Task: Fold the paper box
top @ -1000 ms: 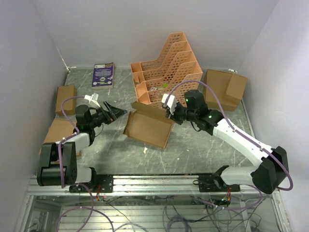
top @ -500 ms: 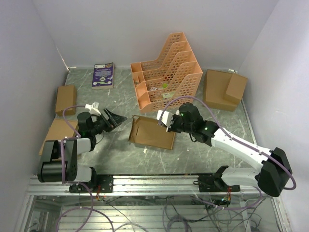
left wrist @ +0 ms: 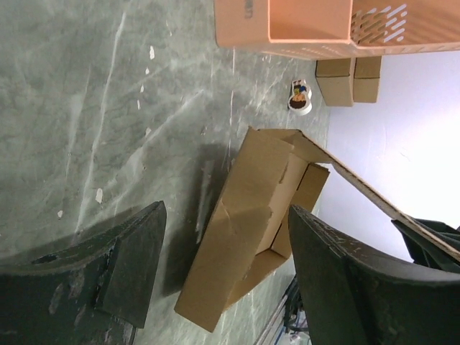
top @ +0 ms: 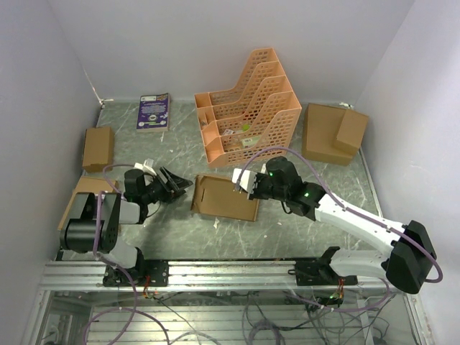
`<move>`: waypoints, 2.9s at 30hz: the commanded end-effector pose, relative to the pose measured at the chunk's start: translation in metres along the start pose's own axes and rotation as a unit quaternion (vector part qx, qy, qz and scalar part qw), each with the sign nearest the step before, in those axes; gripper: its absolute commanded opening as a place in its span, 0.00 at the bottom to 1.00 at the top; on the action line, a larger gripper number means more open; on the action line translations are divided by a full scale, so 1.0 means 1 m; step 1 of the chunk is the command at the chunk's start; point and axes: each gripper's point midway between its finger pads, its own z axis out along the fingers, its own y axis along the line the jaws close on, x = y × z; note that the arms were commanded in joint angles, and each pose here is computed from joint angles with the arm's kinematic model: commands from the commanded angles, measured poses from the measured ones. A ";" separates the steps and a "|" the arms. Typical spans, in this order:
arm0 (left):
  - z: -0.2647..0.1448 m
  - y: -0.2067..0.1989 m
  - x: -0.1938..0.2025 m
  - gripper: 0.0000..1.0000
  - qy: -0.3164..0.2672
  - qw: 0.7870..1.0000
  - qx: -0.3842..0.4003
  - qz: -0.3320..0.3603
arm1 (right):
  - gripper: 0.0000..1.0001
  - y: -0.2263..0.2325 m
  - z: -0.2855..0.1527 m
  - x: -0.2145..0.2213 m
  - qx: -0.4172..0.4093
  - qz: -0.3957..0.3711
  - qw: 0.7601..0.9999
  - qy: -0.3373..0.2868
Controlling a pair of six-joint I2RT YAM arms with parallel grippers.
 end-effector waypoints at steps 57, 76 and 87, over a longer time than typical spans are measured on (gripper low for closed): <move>-0.040 -0.078 -0.028 0.85 -0.207 0.933 0.049 0.290 | 0.00 -0.019 -0.039 -0.054 -0.148 0.117 0.982 0.013; -0.046 -0.104 -0.035 0.87 -0.256 0.873 0.096 0.404 | 0.00 -0.014 -0.035 -0.046 -0.225 0.181 0.957 0.028; -0.049 -0.143 -0.024 0.86 -0.266 0.730 0.180 0.604 | 0.00 -0.020 -0.030 -0.046 -0.230 0.179 0.956 0.023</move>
